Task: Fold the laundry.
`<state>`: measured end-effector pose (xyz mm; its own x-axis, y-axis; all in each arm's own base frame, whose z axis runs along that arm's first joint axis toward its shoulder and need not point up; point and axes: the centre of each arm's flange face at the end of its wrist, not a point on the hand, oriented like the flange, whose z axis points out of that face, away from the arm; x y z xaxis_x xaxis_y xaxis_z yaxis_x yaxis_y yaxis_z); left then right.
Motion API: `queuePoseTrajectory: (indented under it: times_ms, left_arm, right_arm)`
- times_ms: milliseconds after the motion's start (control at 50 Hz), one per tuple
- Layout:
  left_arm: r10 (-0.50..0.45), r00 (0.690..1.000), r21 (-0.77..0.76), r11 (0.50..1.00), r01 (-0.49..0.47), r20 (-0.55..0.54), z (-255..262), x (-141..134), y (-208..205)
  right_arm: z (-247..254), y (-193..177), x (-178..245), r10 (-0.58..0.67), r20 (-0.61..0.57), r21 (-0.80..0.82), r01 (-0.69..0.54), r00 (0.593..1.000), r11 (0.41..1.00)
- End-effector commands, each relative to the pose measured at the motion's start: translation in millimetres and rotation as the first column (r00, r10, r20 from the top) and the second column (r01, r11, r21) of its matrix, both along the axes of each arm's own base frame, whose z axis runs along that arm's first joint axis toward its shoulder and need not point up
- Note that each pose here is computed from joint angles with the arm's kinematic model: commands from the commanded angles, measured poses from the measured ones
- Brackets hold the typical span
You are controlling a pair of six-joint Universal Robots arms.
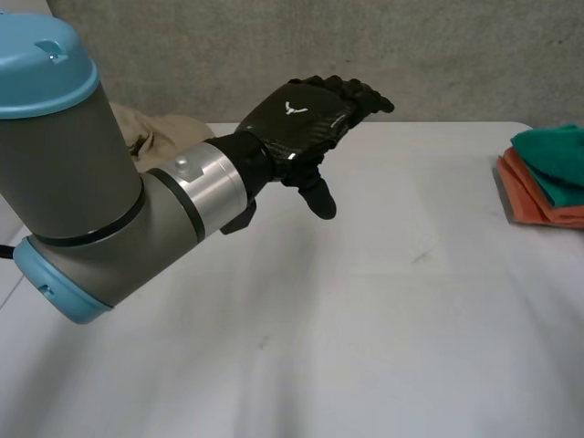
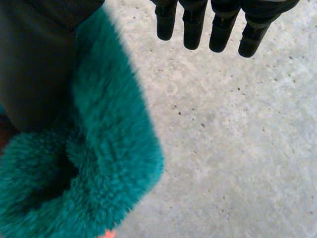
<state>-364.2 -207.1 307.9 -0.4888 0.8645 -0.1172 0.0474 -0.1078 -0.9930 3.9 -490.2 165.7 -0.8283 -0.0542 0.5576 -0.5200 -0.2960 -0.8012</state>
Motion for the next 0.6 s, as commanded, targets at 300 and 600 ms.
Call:
queuePoseTrajectory:
  times_ms: [300,600]
  left_arm:
    - [-0.036,0.996,-0.097,0.995,0.028,-0.078,37,-5,14]
    - [0.589,0.797,-0.279,0.749,-0.601,-0.133,72,117,-143]
  right_arm:
    - [131,46,-64,-0.5,-0.142,0.0,0.505,0.855,0.863]
    - [132,140,179,0.241,-0.123,-0.094,-0.253,0.963,0.963]
